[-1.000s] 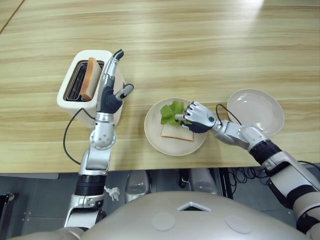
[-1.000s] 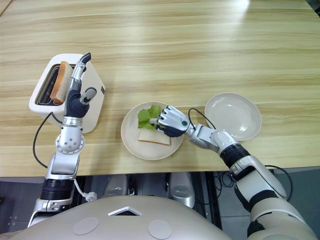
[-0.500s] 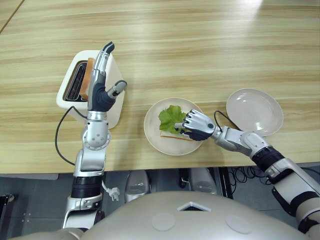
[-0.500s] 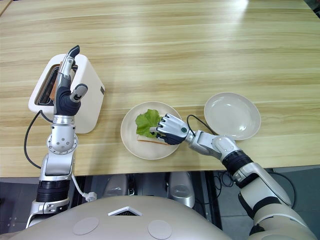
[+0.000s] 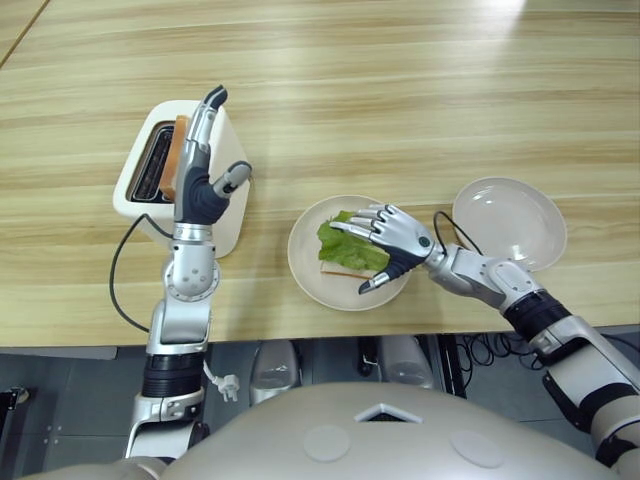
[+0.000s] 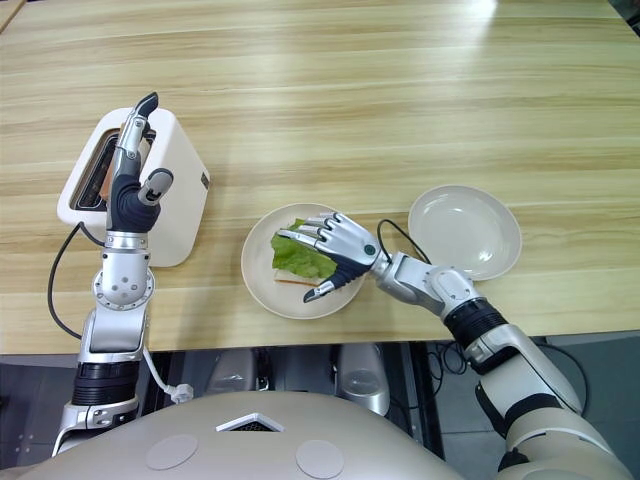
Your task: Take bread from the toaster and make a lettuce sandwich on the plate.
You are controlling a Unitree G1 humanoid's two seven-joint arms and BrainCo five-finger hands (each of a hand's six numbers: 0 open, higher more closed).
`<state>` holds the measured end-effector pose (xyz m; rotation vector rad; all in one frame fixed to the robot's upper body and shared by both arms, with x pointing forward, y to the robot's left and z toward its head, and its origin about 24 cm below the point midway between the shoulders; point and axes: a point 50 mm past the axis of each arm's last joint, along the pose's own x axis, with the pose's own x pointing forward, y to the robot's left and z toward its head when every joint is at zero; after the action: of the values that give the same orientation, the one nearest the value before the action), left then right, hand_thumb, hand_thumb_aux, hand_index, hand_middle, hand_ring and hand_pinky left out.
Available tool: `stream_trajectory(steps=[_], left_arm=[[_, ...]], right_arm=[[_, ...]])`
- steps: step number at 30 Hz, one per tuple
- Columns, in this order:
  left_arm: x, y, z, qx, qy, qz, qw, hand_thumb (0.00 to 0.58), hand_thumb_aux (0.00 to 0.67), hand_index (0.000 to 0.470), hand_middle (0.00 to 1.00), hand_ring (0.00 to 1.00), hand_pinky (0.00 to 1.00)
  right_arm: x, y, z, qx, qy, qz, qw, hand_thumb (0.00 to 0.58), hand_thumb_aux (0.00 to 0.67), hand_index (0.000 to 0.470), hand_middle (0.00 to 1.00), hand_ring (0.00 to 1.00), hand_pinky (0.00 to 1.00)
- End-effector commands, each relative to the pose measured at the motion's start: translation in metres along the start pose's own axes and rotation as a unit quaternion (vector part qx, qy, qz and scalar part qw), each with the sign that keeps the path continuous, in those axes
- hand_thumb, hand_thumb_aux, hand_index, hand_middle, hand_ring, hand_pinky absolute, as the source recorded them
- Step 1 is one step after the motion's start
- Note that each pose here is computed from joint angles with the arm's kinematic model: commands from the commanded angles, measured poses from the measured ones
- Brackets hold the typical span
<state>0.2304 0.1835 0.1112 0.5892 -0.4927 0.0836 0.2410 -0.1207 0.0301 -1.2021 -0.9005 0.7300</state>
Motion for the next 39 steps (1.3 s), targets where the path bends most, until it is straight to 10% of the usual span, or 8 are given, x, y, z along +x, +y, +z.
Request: stream_trajectory(steps=[1,8,10,30,31,32,34,39], left_arm=[[0.001,0.014,0.005,0.037,-0.014,0.015,0.999,0.0,0.0,0.0,0.0,0.0,0.0],[-0.003,0.048,0.005,0.18,0.002,0.087,0.98,0.0,0.0,0.0,0.0,0.0,0.0],[-0.006,0.056,-0.001,0.223,0.021,0.1,0.97,0.0,0.0,0.0,0.0,0.0,0.0],[-0.018,0.045,-0.065,0.3,0.207,-0.03,0.931,0.0,0.0,0.0,0.0,0.0,0.0],[-0.018,0.045,-0.066,0.301,0.208,-0.03,0.93,0.036,0.021,0.014,0.0,0.0,0.0],[-0.018,0.046,-0.067,0.302,0.21,-0.03,0.929,0.304,0.208,0.143,0.0,0.0,0.0],[-0.017,0.048,-0.069,0.308,0.216,-0.024,0.926,0.476,0.386,0.265,0.0,0.0,0.0],[-0.017,0.049,-0.07,0.312,0.219,-0.017,0.924,0.55,0.518,0.355,0.0,0.0,0.0]], right_arm=[[0.006,-0.013,0.001,0.003,0.0,-0.026,1.0,0.0,0.0,0.0,0.33,0.33,0.33],[0.006,-0.03,-0.01,0.023,0.046,-0.089,0.995,0.0,0.0,0.0,0.31,0.31,0.31],[0.005,-0.035,-0.016,0.027,0.066,-0.113,0.991,0.0,0.0,0.0,0.0,0.0,0.0],[-0.022,-0.052,-0.032,0.031,0.162,-0.216,0.962,0.0,0.0,0.0,0.0,0.0,0.0],[-0.022,-0.051,-0.032,0.032,0.162,-0.216,0.962,0.0,0.0,0.0,0.0,0.0,0.0],[-0.022,-0.051,-0.032,0.033,0.162,-0.215,0.963,0.0,0.0,0.0,0.0,0.0,0.0],[-0.022,-0.05,-0.032,0.035,0.164,-0.212,0.963,0.0,0.0,0.0,0.0,0.0,0.0],[-0.024,-0.046,-0.031,0.037,0.168,-0.208,0.963,0.0,0.0,0.0,0.0,0.0,0.0]])
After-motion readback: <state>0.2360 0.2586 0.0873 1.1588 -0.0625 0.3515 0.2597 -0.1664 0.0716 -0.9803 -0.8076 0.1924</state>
